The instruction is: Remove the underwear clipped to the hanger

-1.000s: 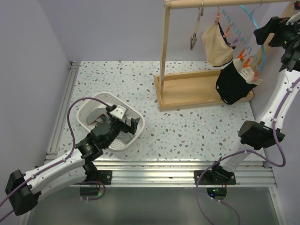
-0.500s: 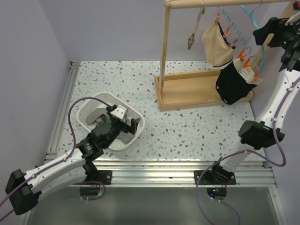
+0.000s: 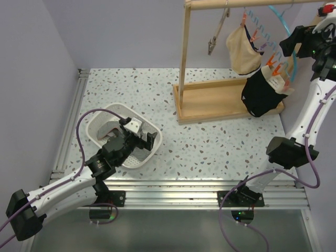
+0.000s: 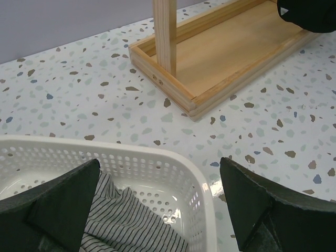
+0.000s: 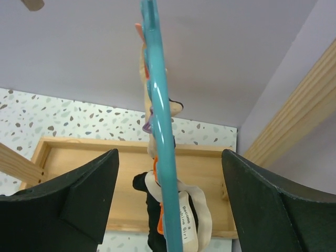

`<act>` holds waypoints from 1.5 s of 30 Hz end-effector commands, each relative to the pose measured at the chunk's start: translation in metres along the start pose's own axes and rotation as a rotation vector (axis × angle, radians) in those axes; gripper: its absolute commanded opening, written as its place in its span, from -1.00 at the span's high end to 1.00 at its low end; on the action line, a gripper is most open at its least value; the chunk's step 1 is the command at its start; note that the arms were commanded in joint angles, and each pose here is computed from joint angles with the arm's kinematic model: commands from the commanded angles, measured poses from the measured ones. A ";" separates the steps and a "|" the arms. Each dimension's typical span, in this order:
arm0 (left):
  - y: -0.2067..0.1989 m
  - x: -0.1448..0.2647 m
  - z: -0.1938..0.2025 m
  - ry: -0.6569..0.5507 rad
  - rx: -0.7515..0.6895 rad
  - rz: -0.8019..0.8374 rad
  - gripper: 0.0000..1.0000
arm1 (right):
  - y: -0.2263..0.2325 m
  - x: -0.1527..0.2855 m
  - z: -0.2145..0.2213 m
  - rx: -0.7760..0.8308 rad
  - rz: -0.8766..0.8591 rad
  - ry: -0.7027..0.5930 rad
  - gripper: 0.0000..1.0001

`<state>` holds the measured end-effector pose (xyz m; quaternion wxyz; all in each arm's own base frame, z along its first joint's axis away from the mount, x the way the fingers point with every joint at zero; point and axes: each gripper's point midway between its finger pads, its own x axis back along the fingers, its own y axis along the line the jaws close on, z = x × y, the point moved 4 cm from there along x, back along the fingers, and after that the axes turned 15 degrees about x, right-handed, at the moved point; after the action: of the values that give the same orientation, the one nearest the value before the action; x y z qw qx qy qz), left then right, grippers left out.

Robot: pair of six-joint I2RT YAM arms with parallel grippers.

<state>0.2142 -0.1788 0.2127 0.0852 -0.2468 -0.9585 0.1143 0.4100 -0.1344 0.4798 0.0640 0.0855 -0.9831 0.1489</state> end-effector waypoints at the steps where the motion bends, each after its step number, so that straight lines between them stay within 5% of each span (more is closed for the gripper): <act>1: -0.004 0.000 -0.010 -0.050 0.000 0.021 -1.00 | 0.012 -0.010 0.000 0.040 -0.023 0.023 -0.62; 10: -0.003 0.000 -0.009 -0.047 0.000 0.015 -1.00 | 0.035 -0.032 -0.004 0.095 -0.024 0.055 -0.16; 15: -0.002 0.000 -0.008 -0.045 -0.002 0.012 -1.00 | 0.044 -0.037 -0.011 0.098 -0.042 0.036 0.59; 22: -0.002 0.000 -0.009 -0.047 -0.002 0.011 -1.00 | 0.064 -0.034 -0.029 0.102 -0.094 -0.016 1.00; 45: -0.002 0.001 -0.009 -0.048 -0.001 0.009 -1.00 | 0.085 0.001 -0.113 -0.018 -0.179 -0.322 1.00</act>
<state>0.2141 -0.1785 0.2130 0.0845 -0.2466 -0.9586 0.1145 0.4294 -0.0327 0.4813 0.0593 0.2030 -0.9744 0.0759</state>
